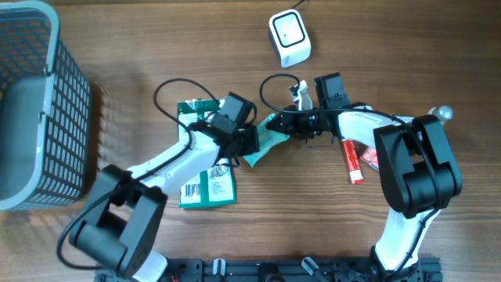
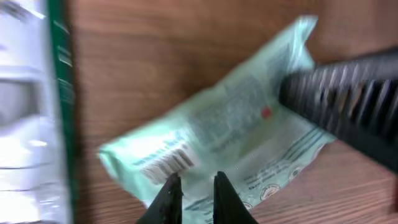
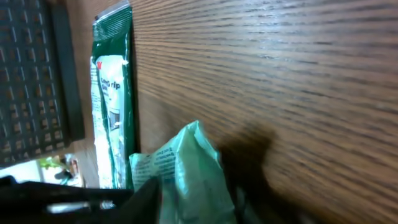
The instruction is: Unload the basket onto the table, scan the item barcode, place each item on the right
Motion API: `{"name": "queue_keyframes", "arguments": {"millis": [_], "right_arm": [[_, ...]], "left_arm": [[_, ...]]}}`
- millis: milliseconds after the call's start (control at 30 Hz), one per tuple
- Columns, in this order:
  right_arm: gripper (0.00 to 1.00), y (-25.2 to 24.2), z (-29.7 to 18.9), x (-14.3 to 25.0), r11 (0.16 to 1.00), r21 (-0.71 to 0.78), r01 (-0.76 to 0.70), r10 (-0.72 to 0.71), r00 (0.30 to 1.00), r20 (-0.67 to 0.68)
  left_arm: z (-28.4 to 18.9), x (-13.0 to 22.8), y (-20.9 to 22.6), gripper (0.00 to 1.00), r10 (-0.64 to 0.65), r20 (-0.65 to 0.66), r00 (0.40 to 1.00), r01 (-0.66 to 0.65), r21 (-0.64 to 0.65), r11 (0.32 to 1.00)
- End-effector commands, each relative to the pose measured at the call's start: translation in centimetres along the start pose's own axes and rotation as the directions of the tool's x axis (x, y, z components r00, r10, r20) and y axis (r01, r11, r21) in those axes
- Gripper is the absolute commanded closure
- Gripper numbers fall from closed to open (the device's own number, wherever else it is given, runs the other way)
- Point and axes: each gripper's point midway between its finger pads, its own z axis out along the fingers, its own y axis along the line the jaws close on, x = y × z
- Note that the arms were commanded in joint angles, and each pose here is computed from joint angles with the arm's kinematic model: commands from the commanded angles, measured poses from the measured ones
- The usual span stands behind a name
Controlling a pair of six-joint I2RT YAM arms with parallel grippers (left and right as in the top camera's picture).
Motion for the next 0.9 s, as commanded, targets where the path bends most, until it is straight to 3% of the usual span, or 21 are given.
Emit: {"name": "queue_keyframes", "arguments": {"millis": [0,400,533,700,867], "right_arm": [[0.46,-4.1,1.5,2.7,0.99,0.123,-0.074,0.081,0.995,-0.049],[0.32,-4.9,1.0,5.5,0.969,0.175,-0.176,0.2,0.971,-0.134],[0.36,-6.0,0.2,5.5,0.955,0.207,-0.213,0.241,0.963,-0.121],[0.59,-6.9,-0.8,5.7,0.944,0.219,-0.246,0.277,0.953,-0.121],[0.63,-6.5,-0.4,5.9,0.948,0.218,-0.23,0.262,0.956,-0.133]], "left_arm": [[-2.2,-2.0,0.3,0.9,0.001,0.078,0.997,-0.002,0.004,1.0],[1.6,1.5,1.5,0.89,0.016,-0.05,0.999,-0.019,-0.066,0.998],[1.6,1.5,1.6,0.89,0.016,-0.049,0.999,-0.02,-0.072,0.997],[1.7,1.5,1.7,0.89,0.016,-0.048,0.999,-0.02,-0.074,0.997],[1.7,1.5,1.7,0.89,0.016,-0.048,0.999,-0.02,-0.074,0.997]]}}
